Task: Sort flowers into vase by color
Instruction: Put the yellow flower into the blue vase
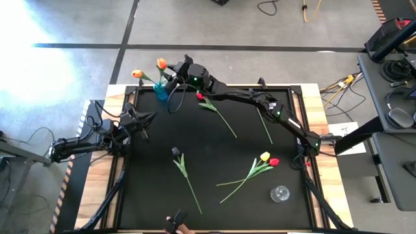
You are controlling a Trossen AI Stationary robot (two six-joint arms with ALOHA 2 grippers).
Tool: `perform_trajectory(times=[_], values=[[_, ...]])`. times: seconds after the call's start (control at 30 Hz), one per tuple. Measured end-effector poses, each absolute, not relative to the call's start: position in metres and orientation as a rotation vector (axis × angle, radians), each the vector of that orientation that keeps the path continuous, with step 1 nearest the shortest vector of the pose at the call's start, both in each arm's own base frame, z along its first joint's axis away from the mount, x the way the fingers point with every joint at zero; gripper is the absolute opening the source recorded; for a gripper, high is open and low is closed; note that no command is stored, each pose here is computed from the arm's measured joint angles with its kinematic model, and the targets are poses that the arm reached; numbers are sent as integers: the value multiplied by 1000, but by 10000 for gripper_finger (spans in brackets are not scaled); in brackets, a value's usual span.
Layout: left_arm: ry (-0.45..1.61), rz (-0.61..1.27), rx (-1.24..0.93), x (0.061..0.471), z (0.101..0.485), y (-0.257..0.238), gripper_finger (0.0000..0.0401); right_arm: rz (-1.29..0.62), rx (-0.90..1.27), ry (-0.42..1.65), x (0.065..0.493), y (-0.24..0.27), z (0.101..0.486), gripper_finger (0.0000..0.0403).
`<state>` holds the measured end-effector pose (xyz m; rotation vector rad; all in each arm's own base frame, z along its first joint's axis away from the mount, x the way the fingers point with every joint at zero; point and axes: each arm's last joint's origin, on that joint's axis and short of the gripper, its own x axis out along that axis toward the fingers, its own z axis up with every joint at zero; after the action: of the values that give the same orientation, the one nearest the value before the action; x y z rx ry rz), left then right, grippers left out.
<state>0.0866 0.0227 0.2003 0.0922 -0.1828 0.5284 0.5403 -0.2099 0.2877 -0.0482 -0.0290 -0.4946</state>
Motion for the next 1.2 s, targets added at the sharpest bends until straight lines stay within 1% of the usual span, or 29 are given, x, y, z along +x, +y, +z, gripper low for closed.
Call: perform_trajectory(times=[0.13,0.23,0.33,0.5,0.53,0.77,0.97,1.07,1.13,1.2], values=[[-178,528,93,87,200,23,0,-476,-93,34,539,-198,298,160],[-175,528,93,87,200,23,0,-458,-121,94,536,-188,306,135],[-175,528,93,87,200,23,0,-436,-140,172,530,-177,316,97],[-171,528,94,87,199,23,0,-389,-165,351,515,-158,329,21],[-168,527,94,87,199,23,0,-378,-167,376,512,-153,332,16],[-160,527,95,87,198,23,0,-355,-195,547,506,-121,330,12],[-142,526,97,87,196,23,0,-309,-196,715,502,-96,309,11],[-136,526,96,87,196,23,0,-300,-184,836,492,-76,296,9],[-130,525,96,88,195,23,0,-340,-195,902,480,-60,288,9],[-130,525,96,88,195,23,0,-381,-189,925,465,-43,280,9]])
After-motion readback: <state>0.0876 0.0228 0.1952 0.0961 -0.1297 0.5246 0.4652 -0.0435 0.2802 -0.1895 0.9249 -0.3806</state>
